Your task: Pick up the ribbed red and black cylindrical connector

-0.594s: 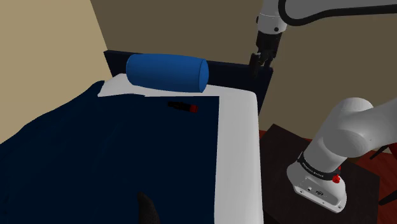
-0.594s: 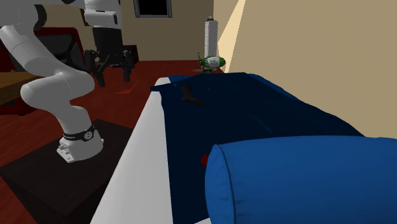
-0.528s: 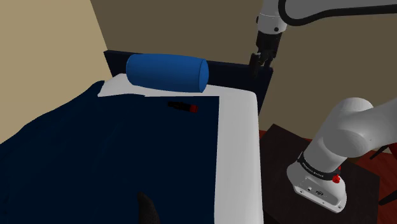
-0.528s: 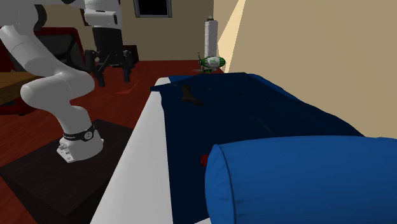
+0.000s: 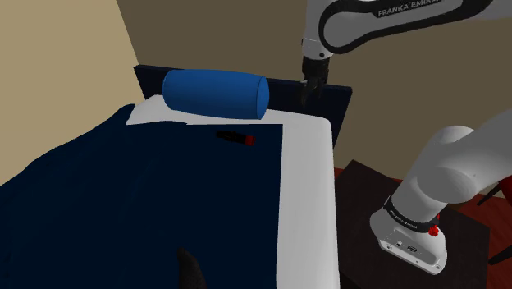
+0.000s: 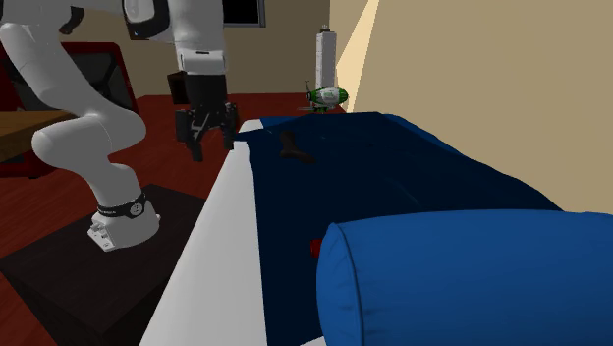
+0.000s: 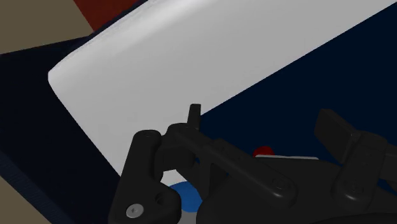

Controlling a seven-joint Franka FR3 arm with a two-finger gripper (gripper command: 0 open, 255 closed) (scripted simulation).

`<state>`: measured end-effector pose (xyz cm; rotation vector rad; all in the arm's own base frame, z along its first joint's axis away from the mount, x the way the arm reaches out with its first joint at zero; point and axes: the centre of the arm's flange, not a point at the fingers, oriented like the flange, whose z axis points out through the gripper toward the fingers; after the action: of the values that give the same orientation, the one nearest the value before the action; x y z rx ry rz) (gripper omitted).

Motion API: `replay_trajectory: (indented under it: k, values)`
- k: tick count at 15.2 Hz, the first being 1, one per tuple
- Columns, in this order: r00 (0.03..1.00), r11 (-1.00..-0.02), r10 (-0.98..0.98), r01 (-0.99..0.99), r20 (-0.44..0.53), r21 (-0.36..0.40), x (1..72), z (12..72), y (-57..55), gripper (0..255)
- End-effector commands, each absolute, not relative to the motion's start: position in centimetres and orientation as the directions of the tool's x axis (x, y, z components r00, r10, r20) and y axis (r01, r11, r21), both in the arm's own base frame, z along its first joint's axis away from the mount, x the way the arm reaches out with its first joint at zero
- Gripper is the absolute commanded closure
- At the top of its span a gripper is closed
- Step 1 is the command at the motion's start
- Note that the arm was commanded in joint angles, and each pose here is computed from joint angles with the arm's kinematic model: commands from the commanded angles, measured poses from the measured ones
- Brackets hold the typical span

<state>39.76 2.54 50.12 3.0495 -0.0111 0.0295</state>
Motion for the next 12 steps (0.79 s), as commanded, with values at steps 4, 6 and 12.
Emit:
replay_trajectory:
  k: [4,6,12]
  values:
    - [0.999,-0.996,0.030,0.028,0.018,0.079,45.1,46.5,3.9,0]
    - [0.999,-0.996,0.044,0.042,0.017,0.074,47.2,45.0,4.5,0]
    - [0.996,-0.995,0.086,0.085,0.013,0.059,53.4,40.6,6.4,0]
